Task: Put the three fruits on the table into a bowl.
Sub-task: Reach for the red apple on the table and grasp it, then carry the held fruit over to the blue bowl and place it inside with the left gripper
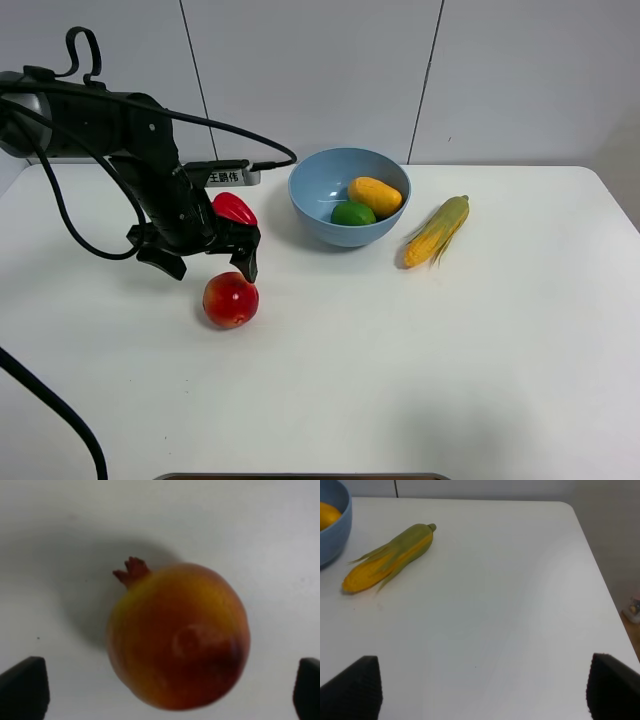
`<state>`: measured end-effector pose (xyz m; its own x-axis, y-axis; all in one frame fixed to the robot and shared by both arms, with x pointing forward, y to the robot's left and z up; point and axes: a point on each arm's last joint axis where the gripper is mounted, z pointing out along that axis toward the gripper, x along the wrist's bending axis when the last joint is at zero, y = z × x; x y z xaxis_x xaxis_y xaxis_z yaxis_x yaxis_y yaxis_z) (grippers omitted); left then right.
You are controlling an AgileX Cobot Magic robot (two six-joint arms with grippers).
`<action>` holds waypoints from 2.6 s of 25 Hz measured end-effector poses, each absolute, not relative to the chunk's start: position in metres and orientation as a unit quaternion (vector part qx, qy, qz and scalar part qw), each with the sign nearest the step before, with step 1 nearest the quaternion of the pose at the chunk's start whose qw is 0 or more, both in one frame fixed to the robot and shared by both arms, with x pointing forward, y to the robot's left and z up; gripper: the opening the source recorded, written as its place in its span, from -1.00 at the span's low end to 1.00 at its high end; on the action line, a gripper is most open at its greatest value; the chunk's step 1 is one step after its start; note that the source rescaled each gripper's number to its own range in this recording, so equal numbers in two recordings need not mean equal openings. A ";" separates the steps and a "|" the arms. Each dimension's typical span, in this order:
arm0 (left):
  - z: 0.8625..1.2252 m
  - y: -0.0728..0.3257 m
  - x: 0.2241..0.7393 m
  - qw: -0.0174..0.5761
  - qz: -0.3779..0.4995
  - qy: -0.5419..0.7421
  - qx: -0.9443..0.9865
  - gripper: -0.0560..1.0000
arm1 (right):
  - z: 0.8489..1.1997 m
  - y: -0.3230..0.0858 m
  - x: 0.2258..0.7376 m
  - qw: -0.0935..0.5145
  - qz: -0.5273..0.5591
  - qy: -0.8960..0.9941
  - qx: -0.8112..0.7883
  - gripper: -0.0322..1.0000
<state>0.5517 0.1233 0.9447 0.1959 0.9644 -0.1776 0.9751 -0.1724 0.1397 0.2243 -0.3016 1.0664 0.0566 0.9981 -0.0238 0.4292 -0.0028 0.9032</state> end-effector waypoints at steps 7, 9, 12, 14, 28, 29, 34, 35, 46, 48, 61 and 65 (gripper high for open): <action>0.927 0.121 0.556 0.105 -0.025 0.638 0.762 1.00 | 1.066 -0.302 0.224 0.395 0.360 0.585 0.610 0.25; 0.921 0.121 0.557 0.098 -0.029 0.640 0.762 1.00 | 1.066 -0.302 0.224 0.395 0.360 0.585 0.610 0.25; 0.910 0.120 0.557 0.086 -0.037 0.643 0.760 1.00 | 1.066 -0.302 0.224 0.395 0.360 0.585 0.610 0.25; 0.904 0.119 0.557 0.079 -0.043 0.646 0.758 1.00 | 1.066 -0.302 0.224 0.395 0.360 0.585 0.610 0.25; 0.866 0.119 0.557 0.036 -0.062 0.652 0.755 1.00 | 1.066 -0.302 0.224 0.395 0.360 0.585 0.610 0.25; 0.866 0.119 0.557 0.036 -0.062 0.652 0.755 1.00 | 1.066 -0.302 0.224 0.395 0.360 0.585 0.610 0.25; 0.865 0.119 0.558 0.036 -0.061 0.649 0.758 0.77 | 1.066 -0.302 0.224 0.395 0.360 0.585 0.610 0.25; 0.865 0.119 0.559 0.039 -0.059 0.647 0.759 0.54 | 1.066 -0.302 0.224 0.395 0.360 0.585 0.610 0.25; 0.864 0.116 0.561 0.055 -0.060 0.648 0.757 -0.89 | 1.066 -0.302 0.224 0.395 0.360 0.585 0.610 0.25; 0.865 0.115 0.561 0.057 -0.062 0.650 0.755 -0.89 | 1.066 -0.302 0.224 0.395 0.360 0.585 0.610 0.25; 0.896 0.111 0.563 0.101 -0.062 0.655 0.746 -0.89 | 1.066 -0.302 0.224 0.395 0.360 0.585 0.610 0.25; 0.922 0.105 0.574 0.135 -0.053 0.649 0.747 -0.89 | 1.066 -0.302 0.224 0.395 0.360 0.585 0.610 0.25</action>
<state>0.5741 0.1047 0.9220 0.1522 0.9553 -0.2535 0.9837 -0.1216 0.1324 0.2243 -0.3016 1.0664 0.0566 0.9981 -0.0238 0.4292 -0.0028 0.9032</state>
